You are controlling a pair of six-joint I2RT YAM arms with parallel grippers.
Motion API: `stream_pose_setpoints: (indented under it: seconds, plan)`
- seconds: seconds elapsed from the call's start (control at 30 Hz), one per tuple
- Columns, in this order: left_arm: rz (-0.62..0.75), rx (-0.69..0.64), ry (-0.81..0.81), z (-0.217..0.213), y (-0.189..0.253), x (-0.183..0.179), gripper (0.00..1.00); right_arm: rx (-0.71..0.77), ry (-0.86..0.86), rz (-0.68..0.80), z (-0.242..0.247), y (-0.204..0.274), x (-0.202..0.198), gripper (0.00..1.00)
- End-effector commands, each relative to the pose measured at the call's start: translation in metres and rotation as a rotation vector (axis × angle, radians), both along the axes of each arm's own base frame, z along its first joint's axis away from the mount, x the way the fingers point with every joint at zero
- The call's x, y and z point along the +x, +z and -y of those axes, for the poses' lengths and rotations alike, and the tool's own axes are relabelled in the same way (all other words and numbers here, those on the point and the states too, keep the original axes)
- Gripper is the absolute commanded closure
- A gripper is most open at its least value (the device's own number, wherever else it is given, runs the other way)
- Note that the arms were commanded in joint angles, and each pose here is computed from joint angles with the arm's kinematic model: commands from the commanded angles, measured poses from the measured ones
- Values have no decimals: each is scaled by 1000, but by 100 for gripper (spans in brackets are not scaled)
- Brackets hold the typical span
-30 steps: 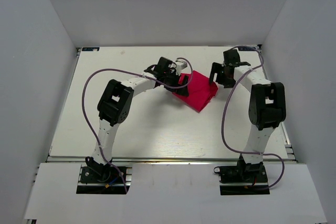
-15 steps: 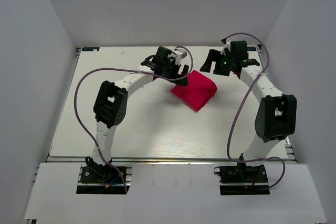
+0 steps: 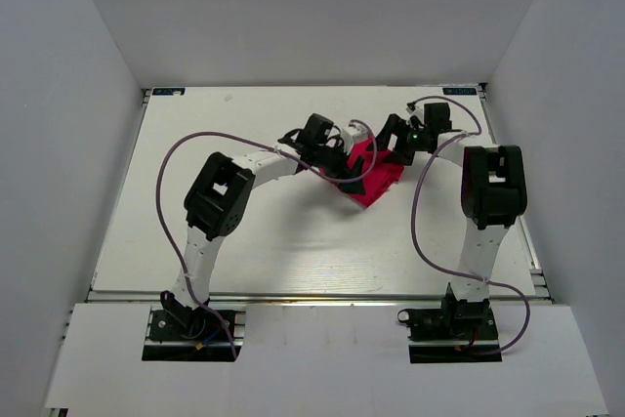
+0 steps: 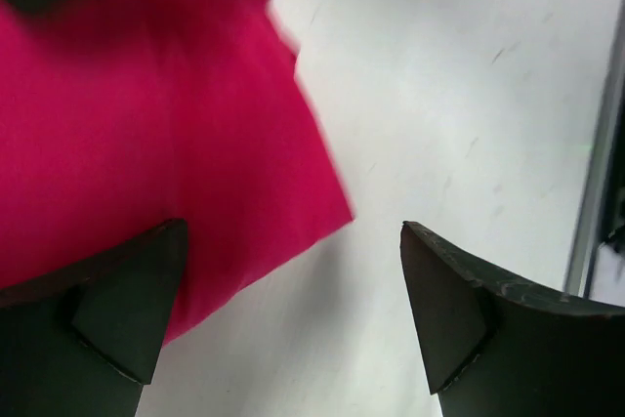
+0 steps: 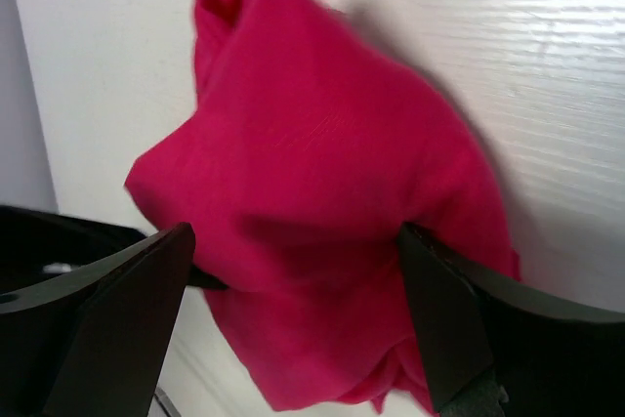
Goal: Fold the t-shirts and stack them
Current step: Put the neatly folded tshirt into the corner of the board with the left arm
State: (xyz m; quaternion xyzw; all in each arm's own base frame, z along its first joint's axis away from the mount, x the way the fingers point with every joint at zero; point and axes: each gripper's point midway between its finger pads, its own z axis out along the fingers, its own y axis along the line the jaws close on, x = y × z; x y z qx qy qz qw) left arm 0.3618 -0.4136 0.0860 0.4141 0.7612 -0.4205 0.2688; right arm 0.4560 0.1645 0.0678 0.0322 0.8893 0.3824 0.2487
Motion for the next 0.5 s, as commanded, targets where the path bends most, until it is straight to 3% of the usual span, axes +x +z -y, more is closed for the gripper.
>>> stream_pose_setpoints:
  seconds: [0.0, 0.1, 0.27, 0.4, 0.47]
  plan:
    - [-73, 29, 1, -20, -49, -5, 0, 92, 5, 18, 6, -4, 10, 10]
    - [-147, 98, 25, -33, -87, -12, 0, 108, 20, -27, 8, -27, 6, 10]
    - [-231, 76, 0, -33, -97, -29, 0, 79, 25, -28, 11, -36, 7, 10]
    - [-164, 62, -6, -33, -64, -32, 0, 23, 66, 42, 10, -10, 15, 10]
    - [-74, 61, 16, -30, -28, -25, 0, -7, 100, 142, 8, 27, 21, 10]
